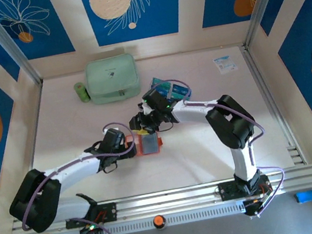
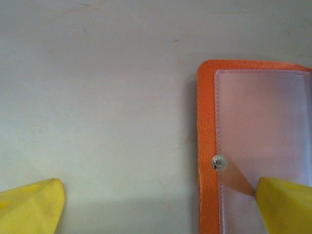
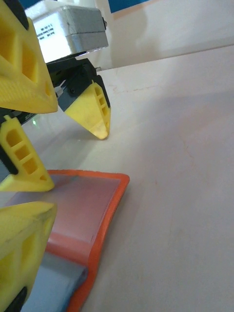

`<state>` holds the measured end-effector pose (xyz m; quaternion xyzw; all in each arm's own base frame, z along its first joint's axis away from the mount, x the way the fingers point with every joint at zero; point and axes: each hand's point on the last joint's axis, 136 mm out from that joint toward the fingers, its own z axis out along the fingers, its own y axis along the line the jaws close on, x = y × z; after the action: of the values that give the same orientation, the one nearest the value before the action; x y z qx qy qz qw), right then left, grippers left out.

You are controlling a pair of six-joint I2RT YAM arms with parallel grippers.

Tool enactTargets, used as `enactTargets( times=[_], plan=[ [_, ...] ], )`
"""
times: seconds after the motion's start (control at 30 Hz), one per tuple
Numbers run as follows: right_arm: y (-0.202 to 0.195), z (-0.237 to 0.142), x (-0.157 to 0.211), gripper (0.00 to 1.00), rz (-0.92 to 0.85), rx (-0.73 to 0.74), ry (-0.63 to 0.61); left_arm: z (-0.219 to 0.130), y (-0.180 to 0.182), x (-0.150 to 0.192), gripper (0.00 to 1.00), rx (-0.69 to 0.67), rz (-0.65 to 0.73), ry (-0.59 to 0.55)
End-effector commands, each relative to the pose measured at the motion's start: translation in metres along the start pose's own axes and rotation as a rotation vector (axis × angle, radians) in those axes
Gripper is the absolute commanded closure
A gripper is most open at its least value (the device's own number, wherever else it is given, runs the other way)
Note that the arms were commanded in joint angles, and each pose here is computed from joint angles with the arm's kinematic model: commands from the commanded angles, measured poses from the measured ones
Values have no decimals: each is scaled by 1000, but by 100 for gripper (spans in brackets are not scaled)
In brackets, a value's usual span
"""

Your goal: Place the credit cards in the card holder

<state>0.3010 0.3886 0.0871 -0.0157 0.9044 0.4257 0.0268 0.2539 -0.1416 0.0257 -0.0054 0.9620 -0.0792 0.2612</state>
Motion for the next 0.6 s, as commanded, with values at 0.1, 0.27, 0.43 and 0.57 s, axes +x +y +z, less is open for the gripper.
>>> enactTargets(
  times=[0.1,0.27,0.43,0.57],
  plan=[
    [-25,-69,-27,50,-155,252,-135,3,5,-3,0,-25,-6,-4],
    [-56,-126,-60,51,-302,534,-209,3,4,-3,0,-22,5,-4],
    [-87,-154,-81,55,-407,727,-187,3,3,-4,0,-17,8,-6],
    [-102,-154,-86,62,-461,802,-141,3,1,-5,0,-12,11,-8]
  ],
)
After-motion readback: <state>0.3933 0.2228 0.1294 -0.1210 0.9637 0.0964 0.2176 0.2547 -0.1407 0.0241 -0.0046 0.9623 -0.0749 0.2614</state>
